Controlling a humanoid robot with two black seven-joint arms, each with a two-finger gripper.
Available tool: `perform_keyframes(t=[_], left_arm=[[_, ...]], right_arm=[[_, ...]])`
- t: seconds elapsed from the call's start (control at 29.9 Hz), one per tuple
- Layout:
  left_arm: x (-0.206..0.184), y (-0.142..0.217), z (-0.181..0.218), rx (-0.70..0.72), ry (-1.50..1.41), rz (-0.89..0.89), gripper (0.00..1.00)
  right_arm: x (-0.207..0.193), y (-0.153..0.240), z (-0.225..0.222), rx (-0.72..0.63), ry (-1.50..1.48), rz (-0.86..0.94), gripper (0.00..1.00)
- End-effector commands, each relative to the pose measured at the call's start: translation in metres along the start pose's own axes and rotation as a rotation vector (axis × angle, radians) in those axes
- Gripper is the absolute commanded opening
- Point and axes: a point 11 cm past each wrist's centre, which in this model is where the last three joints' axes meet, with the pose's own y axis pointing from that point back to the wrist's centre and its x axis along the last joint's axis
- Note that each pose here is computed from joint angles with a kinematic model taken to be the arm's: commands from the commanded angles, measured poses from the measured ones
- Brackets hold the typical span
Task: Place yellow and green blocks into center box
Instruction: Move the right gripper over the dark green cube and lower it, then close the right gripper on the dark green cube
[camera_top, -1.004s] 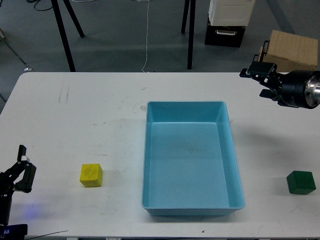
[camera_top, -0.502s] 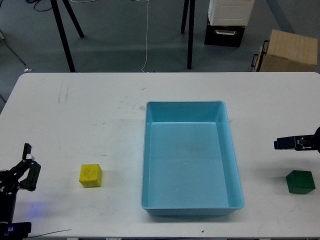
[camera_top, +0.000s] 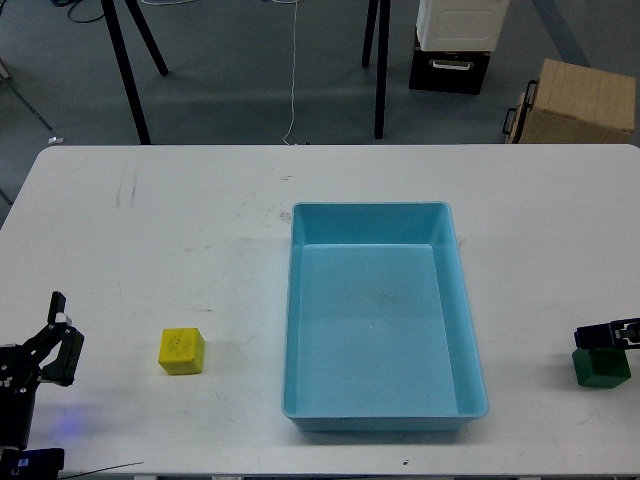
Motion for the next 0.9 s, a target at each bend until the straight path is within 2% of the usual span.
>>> perform_keyframes(t=[0.0,0.4,0.54,0.7,0.77,0.87], left_arm=[[0.002,0.001,0.001,-0.002,0.000,0.007,1.00],[0.004,0.000,0.001,0.000,0.000,0.010,1.00],[0.004,0.000,0.001,0.000,0.000,0.010,1.00],[0.005,0.000,0.001,-0.001,0.000,0.013,1.00],[0.007,0.001,0.001,-0.001,0.001,0.019,1.00],[0.007,0.001,0.001,-0.004,0.000,0.020,1.00]], right_arm=[[-0.006,-0.001,0.004,-0.013,-0.007,-0.013,1.00],[-0.016,-0.019,-0.001,-0.002,-0.003,-0.042,1.00],[-0.017,-0.024,-0.007,0.010,0.000,-0.037,0.95],[-0.020,-0.026,-0.008,0.012,0.002,-0.049,0.61],[-0.020,-0.028,-0.009,0.015,0.004,-0.050,0.39],[-0.019,-0.031,-0.012,0.020,0.003,-0.037,0.18]])
